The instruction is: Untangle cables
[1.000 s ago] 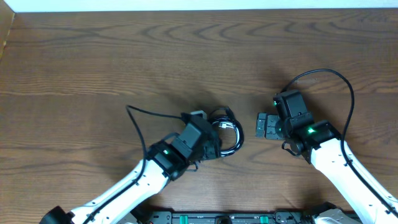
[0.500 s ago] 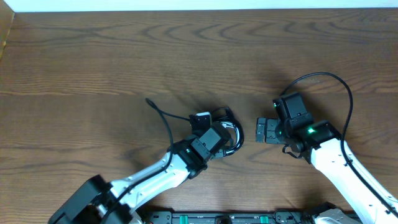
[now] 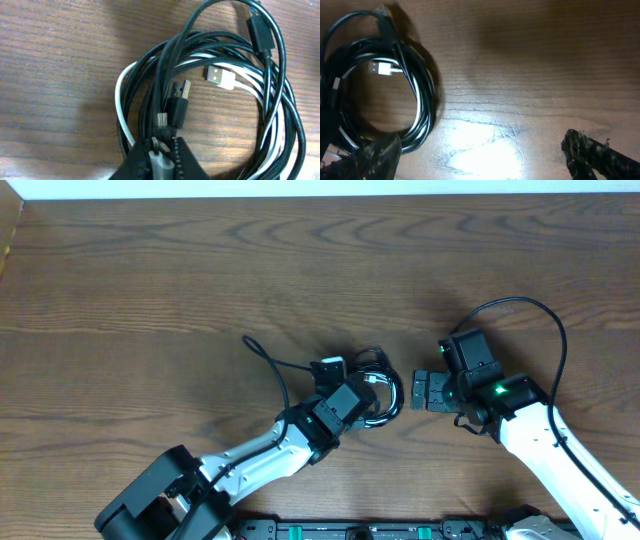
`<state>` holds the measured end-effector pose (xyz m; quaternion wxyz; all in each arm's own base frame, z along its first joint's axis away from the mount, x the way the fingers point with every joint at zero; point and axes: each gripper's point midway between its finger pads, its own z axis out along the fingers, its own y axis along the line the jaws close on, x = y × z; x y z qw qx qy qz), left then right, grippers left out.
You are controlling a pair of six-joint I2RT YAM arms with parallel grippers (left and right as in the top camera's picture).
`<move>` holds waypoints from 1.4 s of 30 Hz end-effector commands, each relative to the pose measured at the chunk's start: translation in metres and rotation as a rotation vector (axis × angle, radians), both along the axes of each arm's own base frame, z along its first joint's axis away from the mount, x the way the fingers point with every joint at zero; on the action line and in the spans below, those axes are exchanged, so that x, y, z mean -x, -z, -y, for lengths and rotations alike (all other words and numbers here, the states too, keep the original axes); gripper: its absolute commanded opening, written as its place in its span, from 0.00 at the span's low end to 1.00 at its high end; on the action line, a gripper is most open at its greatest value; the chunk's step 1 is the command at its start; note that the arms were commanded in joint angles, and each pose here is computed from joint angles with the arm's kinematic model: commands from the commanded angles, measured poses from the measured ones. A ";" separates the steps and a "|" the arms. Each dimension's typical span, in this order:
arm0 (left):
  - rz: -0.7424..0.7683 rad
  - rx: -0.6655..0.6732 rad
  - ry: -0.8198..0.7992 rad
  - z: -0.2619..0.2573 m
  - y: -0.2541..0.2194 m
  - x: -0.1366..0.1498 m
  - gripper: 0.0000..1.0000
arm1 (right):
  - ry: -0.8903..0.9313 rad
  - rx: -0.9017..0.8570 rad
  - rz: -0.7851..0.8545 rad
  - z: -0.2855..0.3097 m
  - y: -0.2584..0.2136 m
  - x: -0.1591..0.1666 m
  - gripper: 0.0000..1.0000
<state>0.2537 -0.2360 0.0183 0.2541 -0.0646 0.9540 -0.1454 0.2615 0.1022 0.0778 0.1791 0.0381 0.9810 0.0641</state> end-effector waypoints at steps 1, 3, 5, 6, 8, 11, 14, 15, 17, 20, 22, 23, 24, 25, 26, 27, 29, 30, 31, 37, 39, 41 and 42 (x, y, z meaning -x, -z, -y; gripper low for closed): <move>0.021 -0.014 -0.009 0.000 -0.003 -0.005 0.08 | 0.004 -0.014 0.021 -0.003 -0.008 -0.004 0.99; 0.021 -0.014 -0.009 0.000 -0.003 -0.005 0.08 | 0.005 -0.015 0.022 -0.003 -0.008 -0.004 0.99; 0.022 -0.013 -0.009 0.000 -0.003 -0.005 0.07 | 0.005 -0.014 0.021 -0.003 -0.008 -0.004 0.99; 0.034 -0.010 0.005 0.002 -0.008 -0.007 0.07 | 0.002 -0.013 0.022 -0.003 -0.008 -0.004 0.99; 0.098 -0.022 0.111 0.012 -0.034 -0.012 0.07 | -0.003 -0.005 0.026 -0.002 -0.008 -0.004 0.99; 0.205 -0.056 0.232 0.019 -0.091 -0.020 0.07 | 0.007 0.014 0.038 0.002 -0.009 -0.007 0.99; 0.418 -0.047 0.362 0.024 -0.188 -0.024 0.08 | 0.008 0.016 0.038 0.002 -0.009 -0.007 0.99; 0.490 -0.035 0.385 0.023 -0.215 -0.023 0.07 | 0.008 0.016 0.039 0.002 -0.009 -0.007 0.99; 0.666 -0.017 0.429 0.014 -0.270 -0.015 0.07 | -0.011 0.013 0.044 0.000 -0.009 -0.008 0.99; 0.764 0.000 0.438 0.002 -0.302 -0.005 0.07 | -0.099 -0.007 0.044 -0.009 -0.010 -0.006 0.92; 0.789 0.015 0.431 -0.003 -0.312 0.000 0.07 | -0.175 -0.037 0.042 -0.019 -0.011 -0.004 0.91; 0.792 0.017 0.430 -0.004 -0.313 0.000 0.08 | -0.216 -0.054 0.044 -0.024 -0.012 -0.003 0.91; 0.793 0.018 0.430 -0.004 -0.313 0.000 0.07 | -0.253 -0.069 0.047 -0.028 -0.013 -0.002 0.91; 0.793 0.018 0.430 -0.004 -0.313 0.000 0.08 | -0.289 -0.082 0.052 -0.033 -0.014 -0.001 0.91; 0.792 0.017 0.430 -0.003 -0.313 0.000 0.07 | -0.333 -0.102 0.056 -0.038 -0.015 0.000 0.91; 0.793 0.018 0.430 -0.003 -0.313 -0.001 0.07 | -0.379 -0.121 0.059 -0.044 -0.016 0.003 0.91; 0.800 0.022 0.427 -0.001 -0.315 -0.002 0.07 | -0.534 -0.195 0.068 -0.064 -0.022 0.013 0.91; 0.804 0.025 0.426 -0.001 -0.315 -0.002 0.07 | -0.604 -0.232 0.074 -0.072 -0.025 0.019 0.92; 0.814 0.025 0.427 0.000 -0.317 -0.003 0.07 | -0.717 -0.314 0.086 -0.088 -0.032 0.030 0.93; 0.823 -0.004 0.416 -0.005 -0.318 -0.006 0.07 | -0.926 -0.468 0.178 -0.118 -0.055 0.044 0.98; 0.823 -0.005 0.414 -0.005 -0.318 -0.007 0.07 | -0.912 -0.452 0.230 -0.120 -0.059 0.032 0.98; 0.823 -0.004 0.414 -0.005 -0.318 -0.007 0.07 | -0.885 -0.466 0.279 -0.125 -0.067 0.021 0.98; 0.823 -0.004 0.414 -0.005 -0.318 -0.007 0.07 | -0.863 -0.480 0.299 -0.127 -0.072 0.015 0.98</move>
